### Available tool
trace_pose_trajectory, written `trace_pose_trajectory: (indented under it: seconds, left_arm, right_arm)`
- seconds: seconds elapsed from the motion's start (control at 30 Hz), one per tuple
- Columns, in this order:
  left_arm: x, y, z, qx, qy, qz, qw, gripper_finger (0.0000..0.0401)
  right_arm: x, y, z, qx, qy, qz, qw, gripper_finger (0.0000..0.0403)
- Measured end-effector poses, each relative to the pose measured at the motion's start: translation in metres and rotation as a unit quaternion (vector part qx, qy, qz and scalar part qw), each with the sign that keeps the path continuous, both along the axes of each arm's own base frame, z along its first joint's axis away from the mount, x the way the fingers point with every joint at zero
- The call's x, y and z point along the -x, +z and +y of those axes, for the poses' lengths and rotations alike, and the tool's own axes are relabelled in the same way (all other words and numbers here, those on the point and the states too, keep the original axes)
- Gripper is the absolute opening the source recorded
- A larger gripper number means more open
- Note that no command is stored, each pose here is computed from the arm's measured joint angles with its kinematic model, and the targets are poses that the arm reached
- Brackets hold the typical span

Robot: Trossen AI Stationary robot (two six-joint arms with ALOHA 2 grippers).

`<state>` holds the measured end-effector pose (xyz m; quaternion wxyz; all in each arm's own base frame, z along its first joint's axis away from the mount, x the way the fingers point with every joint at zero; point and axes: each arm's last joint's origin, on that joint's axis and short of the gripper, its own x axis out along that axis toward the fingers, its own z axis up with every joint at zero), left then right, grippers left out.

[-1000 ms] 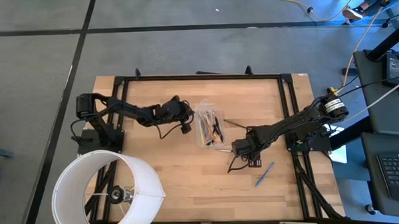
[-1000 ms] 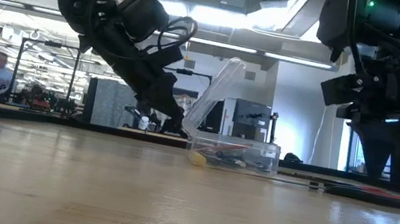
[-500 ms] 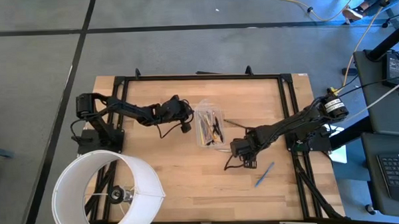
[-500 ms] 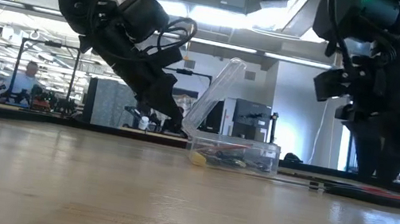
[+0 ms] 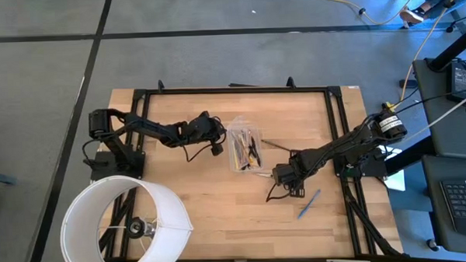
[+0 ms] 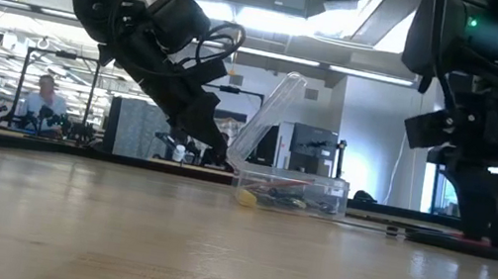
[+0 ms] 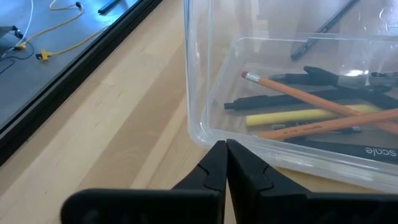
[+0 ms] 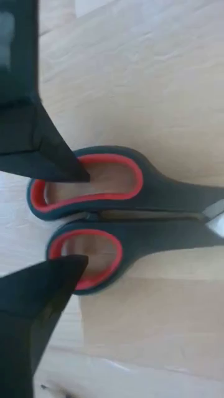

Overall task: Pick & place school supplies into a supply box
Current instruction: Put the black scissors into the transparent supply box

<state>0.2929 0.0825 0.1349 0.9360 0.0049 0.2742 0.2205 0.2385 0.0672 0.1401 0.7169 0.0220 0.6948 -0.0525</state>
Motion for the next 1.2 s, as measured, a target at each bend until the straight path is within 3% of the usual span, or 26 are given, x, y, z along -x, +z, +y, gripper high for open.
trace_pose_trajectory:
  seconds: [0.53, 0.73, 1.2]
  left_arm:
    - [0.000, 0.000, 0.000, 0.000, 0.000, 0.000, 1.000, 0.0005]
    - [0.000, 0.000, 0.000, 0.000, 0.000, 0.000, 1.000, 0.0005]
    - [0.000, 0.000, 0.000, 0.000, 0.000, 0.001, 1.000, 0.0005]
  right_arm:
    - [-0.003, 0.000, -0.002, -0.012, 0.010, -0.007, 1.000, 0.0094]
    - [-0.008, -0.001, 0.000, -0.016, 0.010, -0.028, 0.999, 0.0100]
    - [-0.011, -0.017, 0.001, -0.006, 0.021, 0.005, 1.000, 0.0116]
